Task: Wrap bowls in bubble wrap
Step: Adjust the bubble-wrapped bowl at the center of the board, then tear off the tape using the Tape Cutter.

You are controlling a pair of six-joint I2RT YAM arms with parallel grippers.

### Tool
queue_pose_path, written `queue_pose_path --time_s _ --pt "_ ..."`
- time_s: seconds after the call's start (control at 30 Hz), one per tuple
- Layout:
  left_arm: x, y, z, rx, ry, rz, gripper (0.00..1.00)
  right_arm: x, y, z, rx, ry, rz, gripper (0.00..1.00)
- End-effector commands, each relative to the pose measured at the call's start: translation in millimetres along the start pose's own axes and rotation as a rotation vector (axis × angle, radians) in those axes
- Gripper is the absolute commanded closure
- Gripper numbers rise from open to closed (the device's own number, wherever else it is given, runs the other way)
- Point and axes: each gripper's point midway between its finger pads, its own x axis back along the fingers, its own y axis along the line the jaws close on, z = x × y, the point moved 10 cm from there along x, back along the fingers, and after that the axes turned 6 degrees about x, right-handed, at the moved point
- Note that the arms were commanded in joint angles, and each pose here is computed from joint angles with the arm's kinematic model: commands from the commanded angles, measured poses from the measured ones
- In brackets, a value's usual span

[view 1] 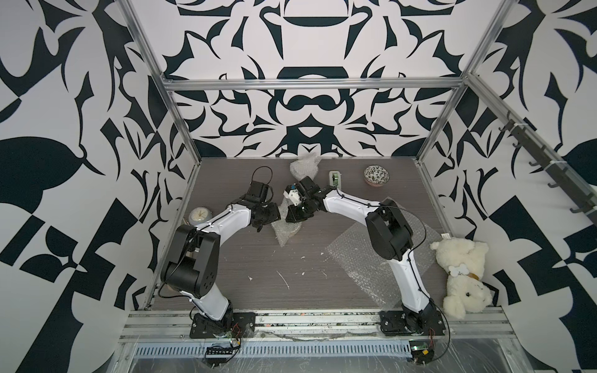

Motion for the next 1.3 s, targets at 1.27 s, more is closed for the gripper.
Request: queue_pose_path --time_s 1.27 --pt "-38 18 18 0.058 0.102 -0.043 0.37 149 -213 -15 -0.425 -0.339 0.048 0.68"
